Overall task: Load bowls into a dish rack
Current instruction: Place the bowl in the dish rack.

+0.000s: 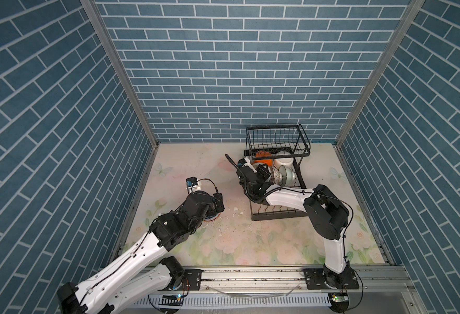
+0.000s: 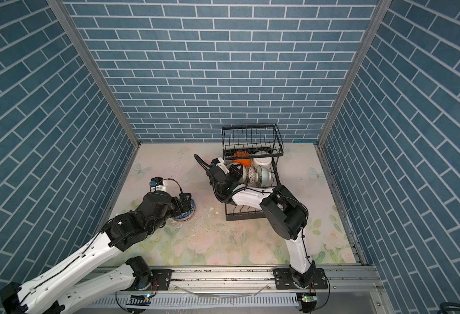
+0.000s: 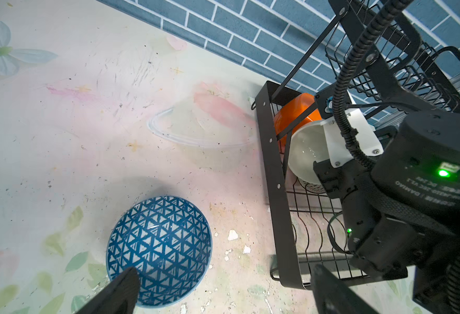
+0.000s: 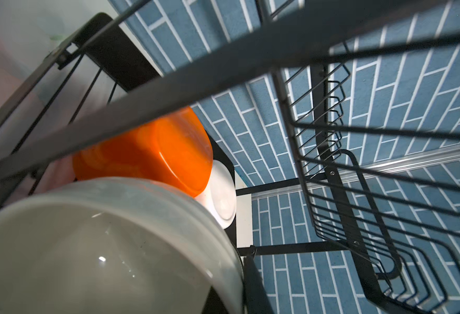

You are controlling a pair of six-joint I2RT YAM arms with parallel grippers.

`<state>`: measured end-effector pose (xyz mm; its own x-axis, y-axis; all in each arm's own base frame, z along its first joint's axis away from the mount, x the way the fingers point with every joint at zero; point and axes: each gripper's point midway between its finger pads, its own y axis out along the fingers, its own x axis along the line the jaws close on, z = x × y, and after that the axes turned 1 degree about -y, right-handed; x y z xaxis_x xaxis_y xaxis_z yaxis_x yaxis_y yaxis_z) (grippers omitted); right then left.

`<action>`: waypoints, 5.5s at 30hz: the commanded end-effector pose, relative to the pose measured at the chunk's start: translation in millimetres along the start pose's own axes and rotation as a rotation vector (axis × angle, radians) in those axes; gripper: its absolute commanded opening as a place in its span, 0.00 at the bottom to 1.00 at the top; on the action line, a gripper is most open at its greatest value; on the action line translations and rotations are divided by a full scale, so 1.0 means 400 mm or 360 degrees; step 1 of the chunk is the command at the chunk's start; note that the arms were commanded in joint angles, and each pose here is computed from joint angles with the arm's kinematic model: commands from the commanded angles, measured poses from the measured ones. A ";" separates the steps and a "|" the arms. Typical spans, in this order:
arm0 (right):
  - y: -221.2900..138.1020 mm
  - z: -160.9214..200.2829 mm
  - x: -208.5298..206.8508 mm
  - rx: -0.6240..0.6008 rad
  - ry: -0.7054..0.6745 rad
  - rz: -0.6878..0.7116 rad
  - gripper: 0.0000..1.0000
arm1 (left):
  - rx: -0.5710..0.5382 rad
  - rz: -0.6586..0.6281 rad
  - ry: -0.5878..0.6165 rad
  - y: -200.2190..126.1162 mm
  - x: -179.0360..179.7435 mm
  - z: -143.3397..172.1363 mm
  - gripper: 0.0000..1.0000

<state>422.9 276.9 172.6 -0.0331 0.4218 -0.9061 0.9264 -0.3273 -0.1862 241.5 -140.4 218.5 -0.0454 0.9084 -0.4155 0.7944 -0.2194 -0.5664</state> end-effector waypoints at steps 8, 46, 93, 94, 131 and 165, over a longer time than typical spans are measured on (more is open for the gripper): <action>0.012 0.017 0.023 -0.0005 0.0073 0.0083 0.00 | 0.0014 -0.0042 0.0020 0.006 0.019 0.011 1.00; 0.046 0.048 0.128 0.0065 -0.0124 0.0086 0.00 | 0.0028 -0.0055 0.0028 0.014 0.023 0.019 1.00; 0.000 -0.023 0.235 0.0066 -0.0180 -0.0053 0.00 | -0.0002 -0.0077 0.0030 0.003 0.043 0.018 1.00; 0.002 -0.027 0.236 0.0060 -0.0186 -0.0037 0.00 | -0.0006 -0.0077 0.0027 0.000 0.045 0.016 1.00; 0.090 0.064 0.111 0.0206 -0.0047 0.0167 0.00 | 0.0077 -0.0057 0.0040 0.022 0.027 0.040 1.00; 0.050 0.059 0.205 0.0283 -0.0088 -0.0055 0.22 | 0.0135 -0.0050 0.0052 0.047 0.018 0.063 1.00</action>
<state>433.1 278.0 133.5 0.0517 0.3933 -0.9179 0.8470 -0.5043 -0.1683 241.7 -152.6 189.1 -0.0397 0.9201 -0.3896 0.7356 -0.2369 -0.6346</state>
